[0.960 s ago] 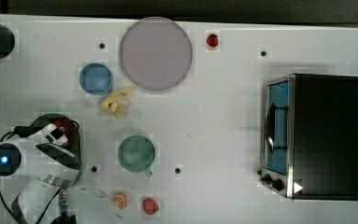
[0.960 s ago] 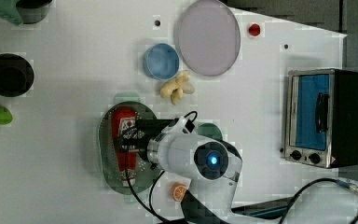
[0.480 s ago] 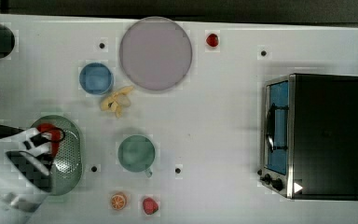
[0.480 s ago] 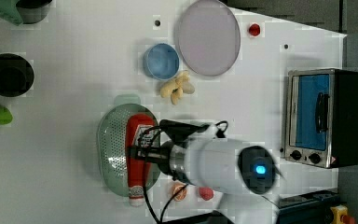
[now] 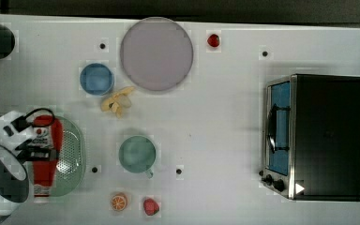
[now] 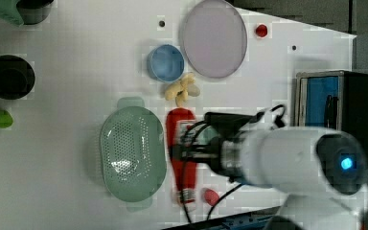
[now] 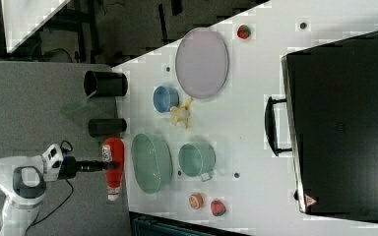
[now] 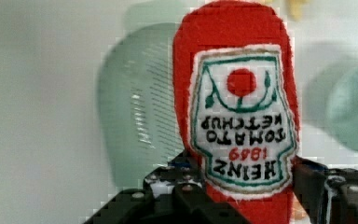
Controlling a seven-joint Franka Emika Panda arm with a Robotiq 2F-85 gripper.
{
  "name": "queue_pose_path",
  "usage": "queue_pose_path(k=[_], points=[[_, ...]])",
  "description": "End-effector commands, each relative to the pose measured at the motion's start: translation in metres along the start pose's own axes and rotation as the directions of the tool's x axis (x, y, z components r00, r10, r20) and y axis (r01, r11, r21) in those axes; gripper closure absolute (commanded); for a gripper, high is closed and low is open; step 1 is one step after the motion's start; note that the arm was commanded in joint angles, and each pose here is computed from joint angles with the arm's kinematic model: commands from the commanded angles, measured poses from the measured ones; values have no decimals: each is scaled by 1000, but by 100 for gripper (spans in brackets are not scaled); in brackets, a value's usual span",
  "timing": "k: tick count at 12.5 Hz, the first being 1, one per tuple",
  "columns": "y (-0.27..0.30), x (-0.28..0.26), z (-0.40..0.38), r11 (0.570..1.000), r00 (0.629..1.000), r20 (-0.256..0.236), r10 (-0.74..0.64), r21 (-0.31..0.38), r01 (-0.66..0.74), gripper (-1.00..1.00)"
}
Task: Pick ketchup from strainer and place it on the table
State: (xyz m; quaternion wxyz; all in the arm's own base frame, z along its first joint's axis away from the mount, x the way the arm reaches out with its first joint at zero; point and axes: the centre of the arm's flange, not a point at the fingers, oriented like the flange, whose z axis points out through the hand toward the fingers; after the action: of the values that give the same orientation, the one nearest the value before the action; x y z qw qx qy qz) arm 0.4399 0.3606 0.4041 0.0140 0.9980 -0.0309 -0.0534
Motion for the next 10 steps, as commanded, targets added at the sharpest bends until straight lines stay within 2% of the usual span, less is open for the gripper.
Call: queue_pose_path(k=[1,3,5,8,10], points=[[68,58,-40,999,999,-18,-30,22,30,-13],[113,85,-62,1000,998,-66,-8,25,9,-13],[166,108,-73,1000,996,-92,-8,13,9,-13],[248,135,-73,1000,995,-94,-30,1,31,-13],[300,147,-65,1000,997,-78,12,2,-12,-13]])
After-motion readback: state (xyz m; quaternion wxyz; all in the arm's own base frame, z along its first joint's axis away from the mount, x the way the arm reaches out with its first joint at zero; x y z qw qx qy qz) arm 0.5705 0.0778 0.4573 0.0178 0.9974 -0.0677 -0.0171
